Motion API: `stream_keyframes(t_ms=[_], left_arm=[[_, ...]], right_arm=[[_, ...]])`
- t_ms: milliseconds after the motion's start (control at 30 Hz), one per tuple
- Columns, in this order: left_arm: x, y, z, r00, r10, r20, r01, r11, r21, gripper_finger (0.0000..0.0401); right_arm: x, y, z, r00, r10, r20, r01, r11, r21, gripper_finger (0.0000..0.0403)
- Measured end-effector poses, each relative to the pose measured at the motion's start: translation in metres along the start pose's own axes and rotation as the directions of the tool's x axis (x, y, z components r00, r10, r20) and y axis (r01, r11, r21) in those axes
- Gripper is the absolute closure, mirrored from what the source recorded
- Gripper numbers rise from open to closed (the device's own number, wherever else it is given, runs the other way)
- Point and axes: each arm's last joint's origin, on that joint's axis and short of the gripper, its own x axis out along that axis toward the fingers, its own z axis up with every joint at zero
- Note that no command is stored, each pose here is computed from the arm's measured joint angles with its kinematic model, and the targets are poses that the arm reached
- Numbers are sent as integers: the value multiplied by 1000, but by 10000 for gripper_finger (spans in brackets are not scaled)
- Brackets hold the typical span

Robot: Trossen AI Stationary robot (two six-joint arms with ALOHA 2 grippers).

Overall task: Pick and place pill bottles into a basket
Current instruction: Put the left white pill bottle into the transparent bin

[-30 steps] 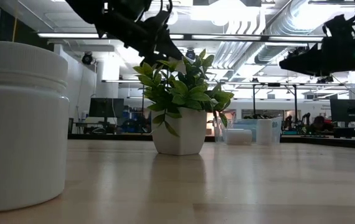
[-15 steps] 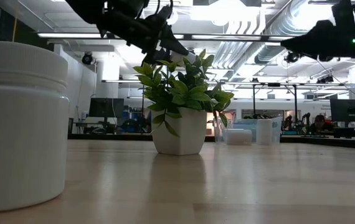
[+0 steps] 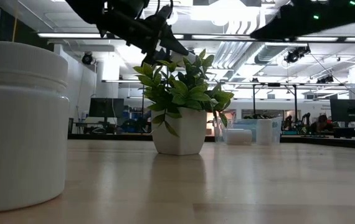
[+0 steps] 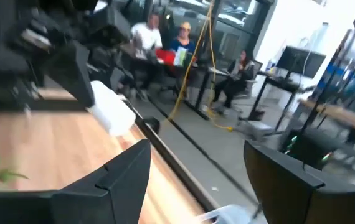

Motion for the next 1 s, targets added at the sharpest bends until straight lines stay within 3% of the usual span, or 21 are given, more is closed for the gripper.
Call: stream_keyframes(t_ms=[300,567,767,1000], left_arm=[[0,1,0,1000,22,9,-21,997,-76,190],[0,2,2,996,74,40,-65,979,-194,190],[0,0,7,993,66,95,-40,965,-259,190],[0,2,7,988,108,112,-62,934,-351,190]], right_arm=[[49,7,37,995,48,-83,-67,966,-249,155],[88,19,54,957,156,-244,-246,881,-404,155],[119,29,61,914,217,-344,-363,817,-447,155],[151,40,62,881,210,-423,-426,740,-521,155]])
